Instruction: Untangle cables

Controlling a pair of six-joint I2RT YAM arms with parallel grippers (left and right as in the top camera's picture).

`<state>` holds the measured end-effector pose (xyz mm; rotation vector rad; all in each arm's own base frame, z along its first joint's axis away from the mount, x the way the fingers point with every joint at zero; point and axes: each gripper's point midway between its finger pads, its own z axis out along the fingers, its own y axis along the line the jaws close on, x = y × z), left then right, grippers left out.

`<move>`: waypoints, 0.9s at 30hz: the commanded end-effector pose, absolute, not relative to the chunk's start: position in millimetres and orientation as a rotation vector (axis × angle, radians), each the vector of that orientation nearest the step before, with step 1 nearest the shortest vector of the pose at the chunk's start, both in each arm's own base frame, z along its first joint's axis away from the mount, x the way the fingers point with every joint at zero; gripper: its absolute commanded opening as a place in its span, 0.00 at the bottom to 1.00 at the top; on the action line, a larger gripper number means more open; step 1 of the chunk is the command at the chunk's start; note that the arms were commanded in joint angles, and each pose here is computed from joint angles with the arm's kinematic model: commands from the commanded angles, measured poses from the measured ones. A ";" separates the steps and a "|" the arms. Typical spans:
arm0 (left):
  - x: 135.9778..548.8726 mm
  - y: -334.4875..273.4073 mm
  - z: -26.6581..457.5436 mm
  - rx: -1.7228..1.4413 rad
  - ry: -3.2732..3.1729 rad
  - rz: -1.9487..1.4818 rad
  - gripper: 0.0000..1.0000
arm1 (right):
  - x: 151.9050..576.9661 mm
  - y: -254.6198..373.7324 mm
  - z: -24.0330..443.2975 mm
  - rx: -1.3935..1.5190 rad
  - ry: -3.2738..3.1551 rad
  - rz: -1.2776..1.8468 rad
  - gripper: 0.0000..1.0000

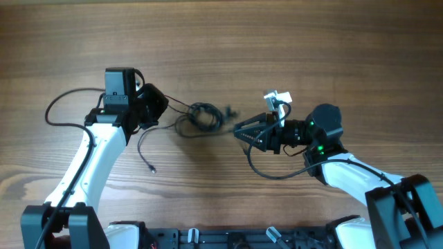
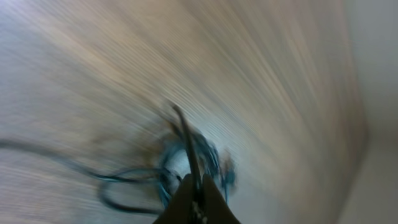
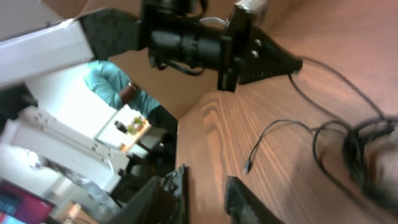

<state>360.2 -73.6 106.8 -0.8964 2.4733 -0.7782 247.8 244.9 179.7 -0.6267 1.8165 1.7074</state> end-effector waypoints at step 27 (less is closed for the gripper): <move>247.2 -178.5 340.1 0.621 1.786 -1.629 0.04 | 273.0 245.5 190.6 -0.784 1.644 1.441 0.30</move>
